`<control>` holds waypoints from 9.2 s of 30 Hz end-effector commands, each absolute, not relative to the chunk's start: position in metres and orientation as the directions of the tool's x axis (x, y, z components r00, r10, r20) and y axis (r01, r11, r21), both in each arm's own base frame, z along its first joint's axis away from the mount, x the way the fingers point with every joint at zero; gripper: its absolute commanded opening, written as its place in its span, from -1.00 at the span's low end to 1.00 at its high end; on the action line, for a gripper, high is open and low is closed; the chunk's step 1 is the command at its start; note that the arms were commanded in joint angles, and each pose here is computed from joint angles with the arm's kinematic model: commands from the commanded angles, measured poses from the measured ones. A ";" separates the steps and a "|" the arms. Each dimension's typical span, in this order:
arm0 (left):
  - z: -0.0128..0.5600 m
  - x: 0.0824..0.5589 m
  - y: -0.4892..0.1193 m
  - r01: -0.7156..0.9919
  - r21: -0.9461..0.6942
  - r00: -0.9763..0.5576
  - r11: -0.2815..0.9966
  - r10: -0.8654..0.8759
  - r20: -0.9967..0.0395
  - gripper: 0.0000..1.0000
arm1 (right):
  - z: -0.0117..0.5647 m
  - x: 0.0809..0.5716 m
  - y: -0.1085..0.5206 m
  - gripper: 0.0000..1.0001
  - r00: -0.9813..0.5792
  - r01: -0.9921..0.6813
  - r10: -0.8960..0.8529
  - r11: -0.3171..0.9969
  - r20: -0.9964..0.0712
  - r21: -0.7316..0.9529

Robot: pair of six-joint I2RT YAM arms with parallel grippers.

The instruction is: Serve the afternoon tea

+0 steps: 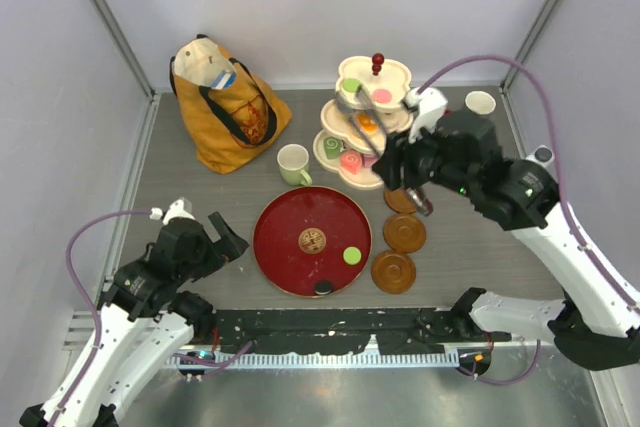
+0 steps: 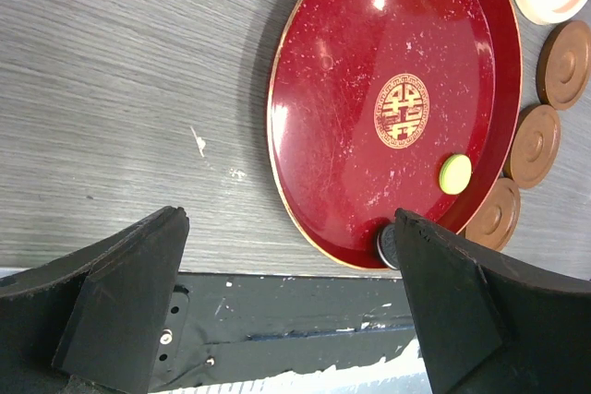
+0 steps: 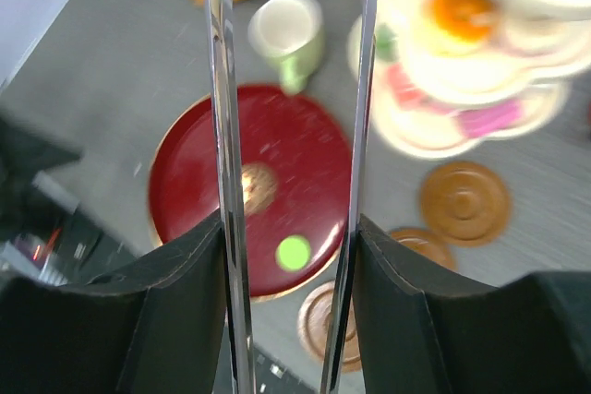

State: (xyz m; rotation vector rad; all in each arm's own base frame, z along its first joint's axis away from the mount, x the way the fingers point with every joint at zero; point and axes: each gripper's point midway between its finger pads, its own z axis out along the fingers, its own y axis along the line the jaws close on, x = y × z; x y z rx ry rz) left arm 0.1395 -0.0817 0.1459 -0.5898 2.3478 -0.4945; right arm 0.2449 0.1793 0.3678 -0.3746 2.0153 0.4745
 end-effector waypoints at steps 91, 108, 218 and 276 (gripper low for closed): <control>0.150 0.152 -0.088 -0.242 -0.493 -0.678 0.836 -0.509 -0.530 0.99 | 0.311 0.191 0.242 -0.11 -0.594 -0.573 -0.319 0.813 -0.739 0.109; 0.153 0.155 -0.086 -0.237 -0.483 -0.672 0.843 -0.501 -0.545 0.99 | 0.385 0.288 0.161 -0.15 -0.500 -0.350 0.073 0.895 -0.863 0.278; 0.144 0.148 -0.086 -0.262 -0.484 -0.684 0.835 -0.515 -0.517 0.99 | 0.133 0.032 0.241 0.03 -0.731 -0.663 -0.678 0.684 -0.069 0.305; 0.146 0.148 -0.085 -0.260 -0.486 -0.677 0.834 -0.516 -0.524 0.99 | 0.317 0.421 0.130 -0.11 -0.694 -0.208 0.122 0.910 -0.710 0.359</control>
